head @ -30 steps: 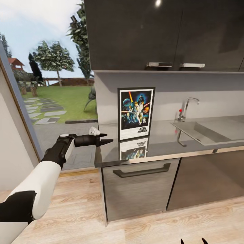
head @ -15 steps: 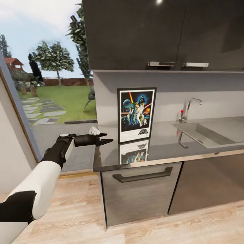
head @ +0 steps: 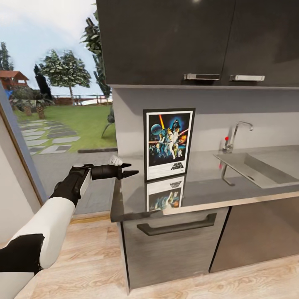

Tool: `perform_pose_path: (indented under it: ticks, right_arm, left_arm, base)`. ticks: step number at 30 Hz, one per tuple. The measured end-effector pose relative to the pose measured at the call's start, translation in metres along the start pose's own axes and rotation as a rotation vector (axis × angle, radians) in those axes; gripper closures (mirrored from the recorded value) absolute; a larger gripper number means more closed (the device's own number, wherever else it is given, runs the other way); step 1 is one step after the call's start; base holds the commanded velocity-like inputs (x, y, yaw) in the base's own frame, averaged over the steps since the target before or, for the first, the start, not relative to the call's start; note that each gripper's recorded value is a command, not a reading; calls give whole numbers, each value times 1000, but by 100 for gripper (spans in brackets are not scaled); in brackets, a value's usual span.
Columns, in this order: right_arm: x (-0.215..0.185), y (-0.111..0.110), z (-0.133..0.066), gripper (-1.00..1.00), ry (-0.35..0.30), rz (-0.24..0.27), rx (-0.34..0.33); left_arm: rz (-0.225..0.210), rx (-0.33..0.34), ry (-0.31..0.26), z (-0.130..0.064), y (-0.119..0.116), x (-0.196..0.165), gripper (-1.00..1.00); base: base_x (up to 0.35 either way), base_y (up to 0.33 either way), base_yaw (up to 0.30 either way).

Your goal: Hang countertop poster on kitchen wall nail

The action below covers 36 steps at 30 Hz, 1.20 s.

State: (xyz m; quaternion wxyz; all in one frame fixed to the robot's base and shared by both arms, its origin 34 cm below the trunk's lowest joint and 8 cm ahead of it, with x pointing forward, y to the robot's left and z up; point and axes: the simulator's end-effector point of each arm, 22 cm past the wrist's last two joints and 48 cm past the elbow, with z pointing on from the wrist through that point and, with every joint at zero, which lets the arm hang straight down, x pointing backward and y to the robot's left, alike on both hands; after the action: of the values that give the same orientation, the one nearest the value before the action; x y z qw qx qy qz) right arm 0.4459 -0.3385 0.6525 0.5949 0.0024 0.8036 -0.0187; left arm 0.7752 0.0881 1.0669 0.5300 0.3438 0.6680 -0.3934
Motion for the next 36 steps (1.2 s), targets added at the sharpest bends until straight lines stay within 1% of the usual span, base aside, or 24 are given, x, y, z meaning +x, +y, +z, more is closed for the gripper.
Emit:
perform_pose_path:
  ticks: [8, 14, 22, 28, 36]
  right_arm:
    - [0, 0, 0, -100, 0, 0, 0]
    - [0, 0, 0, -100, 0, 0, 0]
    - [0, 0, 0, -100, 0, 0, 0]
    - [0, 0, 0, -100, -1, 0, 1]
    - [0, 0, 0, -100, 0, 0, 1]
  left_arm:
    - [1, 0, -1, 0, 0, -1, -100]
    - [1, -1, -2, 0, 0, -1, -100]
    - [3, -1, -2, 0, 0, -1, -100]
    - [3, -1, -3, -1, 0, -2, -100]
    - [3, -2, -3, -1, 0, -2, -100]
  base:
    - [25, 0, 0]
    - [212, 0, 0]
    - [73, 0, 0]
    - [238, 0, 0]
    - [61, 0, 0]
